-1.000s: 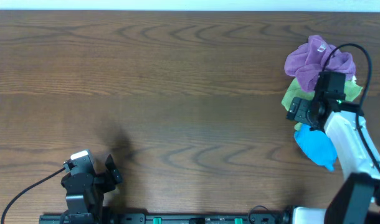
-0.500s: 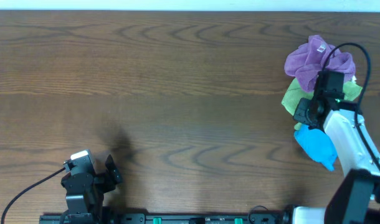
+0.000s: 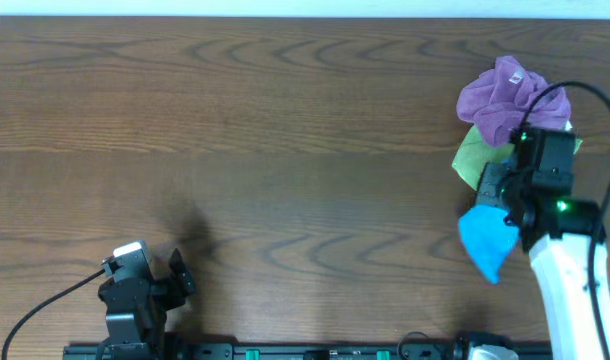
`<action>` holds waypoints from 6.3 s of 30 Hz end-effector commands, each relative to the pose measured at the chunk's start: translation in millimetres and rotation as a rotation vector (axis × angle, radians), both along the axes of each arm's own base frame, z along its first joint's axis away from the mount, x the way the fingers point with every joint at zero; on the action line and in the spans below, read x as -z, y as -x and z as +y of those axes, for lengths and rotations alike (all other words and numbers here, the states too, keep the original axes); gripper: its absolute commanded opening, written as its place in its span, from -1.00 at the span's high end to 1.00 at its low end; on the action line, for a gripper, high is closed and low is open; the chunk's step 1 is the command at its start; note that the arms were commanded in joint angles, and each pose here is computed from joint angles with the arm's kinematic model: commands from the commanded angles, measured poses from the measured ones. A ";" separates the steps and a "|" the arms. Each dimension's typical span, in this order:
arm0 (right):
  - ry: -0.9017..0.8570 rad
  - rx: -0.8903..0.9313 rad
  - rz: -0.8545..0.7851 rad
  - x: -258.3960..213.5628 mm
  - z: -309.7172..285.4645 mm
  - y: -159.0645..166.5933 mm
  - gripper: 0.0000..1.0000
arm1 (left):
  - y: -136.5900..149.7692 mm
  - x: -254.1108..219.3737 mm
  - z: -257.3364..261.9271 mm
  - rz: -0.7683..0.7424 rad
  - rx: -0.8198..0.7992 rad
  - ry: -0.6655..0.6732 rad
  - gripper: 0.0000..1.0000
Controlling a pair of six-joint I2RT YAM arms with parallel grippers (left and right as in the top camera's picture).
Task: Fold the cloth
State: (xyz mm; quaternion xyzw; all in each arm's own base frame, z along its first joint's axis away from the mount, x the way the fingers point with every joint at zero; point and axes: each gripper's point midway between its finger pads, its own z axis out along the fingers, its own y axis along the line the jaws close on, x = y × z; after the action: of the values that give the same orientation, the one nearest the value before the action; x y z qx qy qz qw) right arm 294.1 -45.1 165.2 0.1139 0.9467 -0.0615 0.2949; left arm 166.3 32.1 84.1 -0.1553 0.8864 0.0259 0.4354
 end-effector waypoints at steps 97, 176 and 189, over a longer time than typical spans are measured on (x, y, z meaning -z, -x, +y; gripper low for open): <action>-0.036 -1.237 0.545 141.1 339.6 50.1 -0.54 | 8.0 20.8 -1.1 0.075 0.019 -0.013 -0.90; -0.081 -0.999 -0.055 -8.9 401.7 -58.0 -0.82 | -15.3 -29.0 -57.1 -0.057 0.147 0.356 -0.90; -0.330 -0.907 0.119 -27.9 314.1 -63.3 -0.95 | -65.9 -67.3 -96.3 0.212 0.226 0.600 -0.90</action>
State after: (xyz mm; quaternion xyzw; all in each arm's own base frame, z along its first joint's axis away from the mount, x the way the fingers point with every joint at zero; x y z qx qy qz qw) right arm 359.5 270.9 181.2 -0.2775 0.9189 0.1627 0.2282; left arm 224.4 -47.9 144.3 -0.1799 0.9087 -0.2238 0.3030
